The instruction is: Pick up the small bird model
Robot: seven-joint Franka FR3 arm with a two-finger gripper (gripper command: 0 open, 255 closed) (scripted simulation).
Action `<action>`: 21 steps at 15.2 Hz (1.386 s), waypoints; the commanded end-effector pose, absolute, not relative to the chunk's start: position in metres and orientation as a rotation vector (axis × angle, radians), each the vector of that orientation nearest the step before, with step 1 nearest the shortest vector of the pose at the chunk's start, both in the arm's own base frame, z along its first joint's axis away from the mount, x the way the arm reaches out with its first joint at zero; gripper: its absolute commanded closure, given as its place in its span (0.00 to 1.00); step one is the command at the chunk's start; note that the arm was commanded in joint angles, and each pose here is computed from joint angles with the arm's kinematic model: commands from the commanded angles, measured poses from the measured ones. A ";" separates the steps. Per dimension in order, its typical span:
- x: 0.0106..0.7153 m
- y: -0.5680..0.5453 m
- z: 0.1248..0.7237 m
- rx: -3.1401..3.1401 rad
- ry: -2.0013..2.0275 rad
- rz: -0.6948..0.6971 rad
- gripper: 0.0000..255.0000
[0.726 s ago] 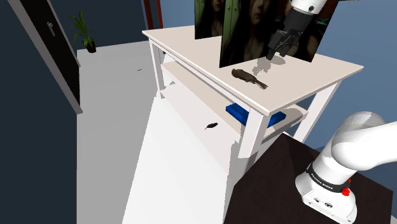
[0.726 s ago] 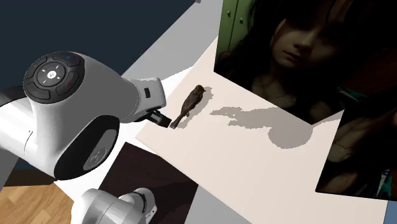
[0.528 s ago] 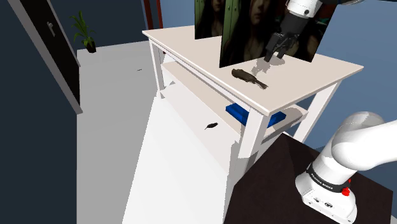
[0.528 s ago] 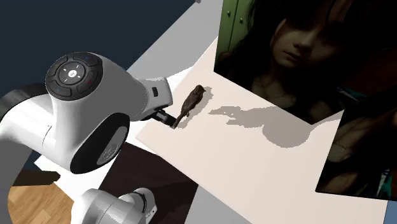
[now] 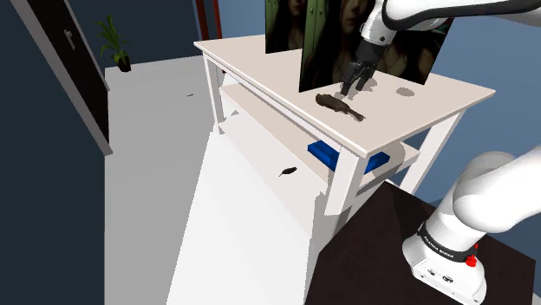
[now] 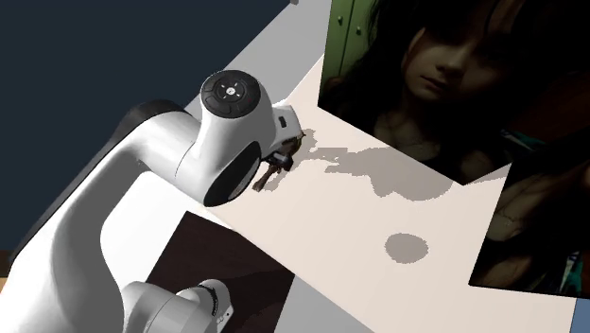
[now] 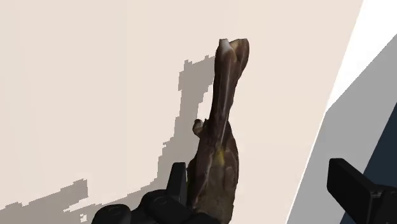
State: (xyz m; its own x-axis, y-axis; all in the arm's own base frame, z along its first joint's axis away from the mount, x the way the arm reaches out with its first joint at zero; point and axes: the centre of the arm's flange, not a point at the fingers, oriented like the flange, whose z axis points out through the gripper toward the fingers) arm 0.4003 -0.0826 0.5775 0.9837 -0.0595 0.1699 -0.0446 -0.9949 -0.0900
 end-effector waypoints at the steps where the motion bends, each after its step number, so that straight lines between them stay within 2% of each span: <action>1: 0.421 -0.093 0.562 -3.038 0.051 -0.239 0.00; 4: 0.452 -0.107 0.535 -3.029 0.010 -0.198 0.00; 14: 0.452 -0.107 0.495 -3.029 0.010 -0.198 0.00; 15: 0.452 -0.106 0.495 -3.029 0.010 -0.198 1.00; 21: 0.452 -0.106 0.496 -3.029 0.010 -0.198 1.00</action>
State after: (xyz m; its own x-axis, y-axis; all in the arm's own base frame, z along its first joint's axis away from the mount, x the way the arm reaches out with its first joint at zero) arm 0.4518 -0.1060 0.4955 0.9915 -0.0136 0.1291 0.0002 -0.9943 -0.1063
